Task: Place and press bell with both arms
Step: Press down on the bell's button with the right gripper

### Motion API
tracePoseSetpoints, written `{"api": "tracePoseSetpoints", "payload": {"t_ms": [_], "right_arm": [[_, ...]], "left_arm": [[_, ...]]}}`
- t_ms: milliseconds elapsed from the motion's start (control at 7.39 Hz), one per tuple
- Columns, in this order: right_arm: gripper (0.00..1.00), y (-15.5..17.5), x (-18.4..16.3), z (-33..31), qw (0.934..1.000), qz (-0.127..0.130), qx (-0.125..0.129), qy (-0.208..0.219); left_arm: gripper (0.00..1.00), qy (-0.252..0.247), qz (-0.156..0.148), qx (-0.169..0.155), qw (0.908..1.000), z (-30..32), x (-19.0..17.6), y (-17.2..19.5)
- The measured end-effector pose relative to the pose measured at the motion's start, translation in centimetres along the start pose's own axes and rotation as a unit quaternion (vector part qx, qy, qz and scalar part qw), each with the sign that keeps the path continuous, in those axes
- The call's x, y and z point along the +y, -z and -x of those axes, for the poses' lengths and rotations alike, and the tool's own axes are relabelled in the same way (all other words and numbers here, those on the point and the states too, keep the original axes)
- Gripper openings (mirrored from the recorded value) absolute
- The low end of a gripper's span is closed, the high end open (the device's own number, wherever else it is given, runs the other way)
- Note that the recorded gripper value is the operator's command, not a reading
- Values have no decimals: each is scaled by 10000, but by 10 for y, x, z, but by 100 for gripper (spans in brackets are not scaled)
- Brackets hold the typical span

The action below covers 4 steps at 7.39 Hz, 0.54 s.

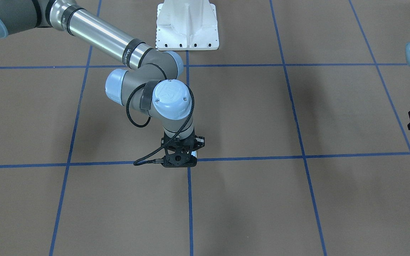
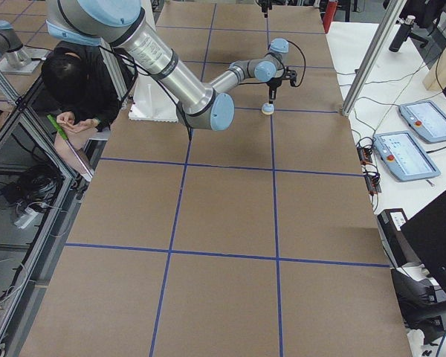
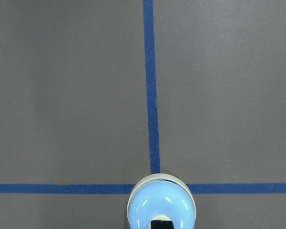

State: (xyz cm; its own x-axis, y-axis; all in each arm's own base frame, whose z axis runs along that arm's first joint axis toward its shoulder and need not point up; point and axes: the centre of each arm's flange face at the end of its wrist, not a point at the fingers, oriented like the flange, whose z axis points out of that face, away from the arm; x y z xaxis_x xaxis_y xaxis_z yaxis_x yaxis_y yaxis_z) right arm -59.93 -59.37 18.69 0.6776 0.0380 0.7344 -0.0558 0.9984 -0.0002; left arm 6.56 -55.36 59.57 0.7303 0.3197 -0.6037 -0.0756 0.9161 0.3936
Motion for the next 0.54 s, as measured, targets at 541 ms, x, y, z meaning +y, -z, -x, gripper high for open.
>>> {"api": "tracePoseSetpoints", "payload": {"t_ms": [541], "right_arm": [[0, -14, 7, 3, 10000, -20, 79, 37]], "left_arm": [[99, 11, 11, -8, 10000, 1, 2, -1]]}}
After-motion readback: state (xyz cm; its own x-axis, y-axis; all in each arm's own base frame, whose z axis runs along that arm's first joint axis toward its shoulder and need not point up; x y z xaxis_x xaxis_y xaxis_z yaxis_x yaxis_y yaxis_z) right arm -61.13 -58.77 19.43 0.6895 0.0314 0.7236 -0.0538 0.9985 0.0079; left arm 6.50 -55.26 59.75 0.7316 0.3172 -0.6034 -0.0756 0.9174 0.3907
